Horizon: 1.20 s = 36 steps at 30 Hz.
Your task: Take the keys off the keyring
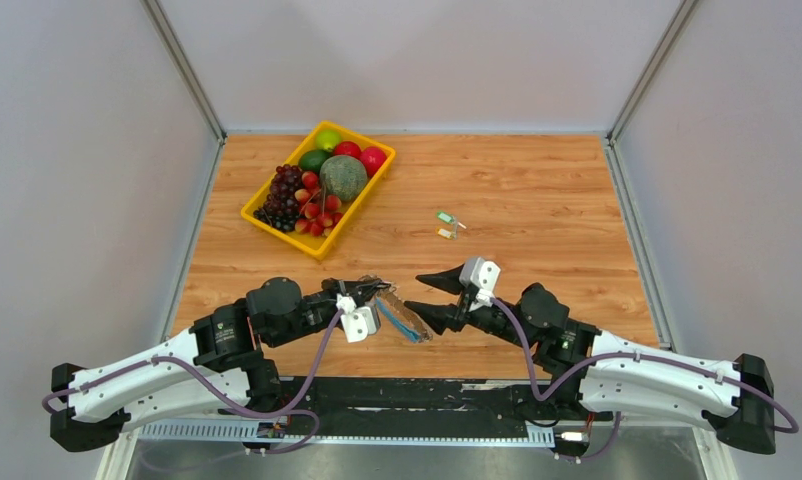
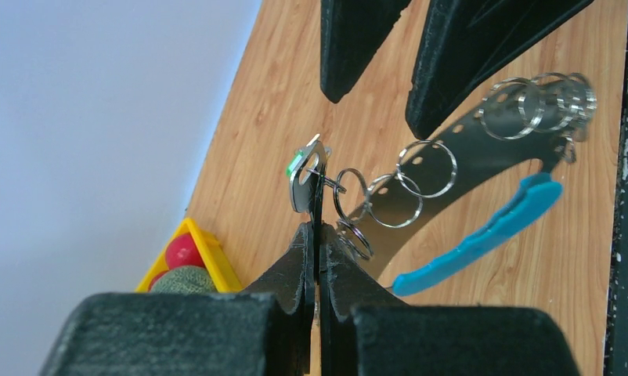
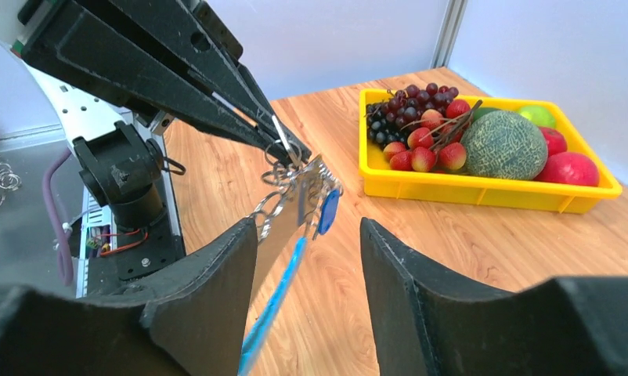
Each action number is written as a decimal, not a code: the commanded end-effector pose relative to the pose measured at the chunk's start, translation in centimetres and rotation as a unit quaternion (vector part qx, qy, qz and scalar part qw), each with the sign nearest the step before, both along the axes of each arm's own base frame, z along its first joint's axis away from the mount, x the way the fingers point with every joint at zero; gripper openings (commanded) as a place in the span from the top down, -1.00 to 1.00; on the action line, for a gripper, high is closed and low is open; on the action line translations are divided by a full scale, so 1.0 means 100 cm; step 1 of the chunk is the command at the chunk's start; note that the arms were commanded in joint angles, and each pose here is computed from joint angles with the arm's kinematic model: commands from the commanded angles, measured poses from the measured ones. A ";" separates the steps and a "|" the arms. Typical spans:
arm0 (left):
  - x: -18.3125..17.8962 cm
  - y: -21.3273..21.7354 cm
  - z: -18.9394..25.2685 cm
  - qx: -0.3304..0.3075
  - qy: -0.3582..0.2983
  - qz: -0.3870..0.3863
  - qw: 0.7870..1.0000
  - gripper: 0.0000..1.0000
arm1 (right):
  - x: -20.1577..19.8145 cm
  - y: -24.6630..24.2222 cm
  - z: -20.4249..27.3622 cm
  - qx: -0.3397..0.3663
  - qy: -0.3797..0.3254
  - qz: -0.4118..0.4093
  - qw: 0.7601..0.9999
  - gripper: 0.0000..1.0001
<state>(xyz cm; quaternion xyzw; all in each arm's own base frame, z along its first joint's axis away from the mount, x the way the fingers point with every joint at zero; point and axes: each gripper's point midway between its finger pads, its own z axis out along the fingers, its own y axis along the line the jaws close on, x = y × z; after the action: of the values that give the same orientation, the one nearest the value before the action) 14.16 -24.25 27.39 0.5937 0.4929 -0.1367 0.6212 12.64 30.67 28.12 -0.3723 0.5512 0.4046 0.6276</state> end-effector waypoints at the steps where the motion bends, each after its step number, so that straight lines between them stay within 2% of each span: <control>1: -0.001 -0.004 0.032 -0.044 -0.022 -0.009 0.999 1.00 | -0.003 -0.003 0.039 0.035 -0.034 0.006 0.999 -0.12; 7: -0.001 -0.004 0.032 -0.044 -0.022 -0.009 0.999 1.00 | -0.012 0.001 0.047 0.034 -0.039 0.033 0.998 -0.13; 16: -0.002 -0.004 0.033 -0.046 -0.020 -0.012 0.999 1.00 | -0.008 0.012 0.039 0.007 -0.041 0.036 0.998 0.17; 26: -0.003 -0.004 0.032 -0.046 -0.020 -0.014 0.999 1.00 | -0.006 0.024 0.033 -0.011 -0.042 0.044 0.998 0.25; 36: -0.004 -0.005 0.032 -0.045 -0.019 -0.019 0.999 1.00 | -0.004 0.033 0.029 -0.023 -0.044 0.050 0.998 0.44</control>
<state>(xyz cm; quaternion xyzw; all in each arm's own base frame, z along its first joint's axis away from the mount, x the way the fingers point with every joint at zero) 13.90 -24.43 27.37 0.5973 0.4886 -0.1436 0.6195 12.29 33.59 28.57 -0.4344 0.5360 0.3977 0.6049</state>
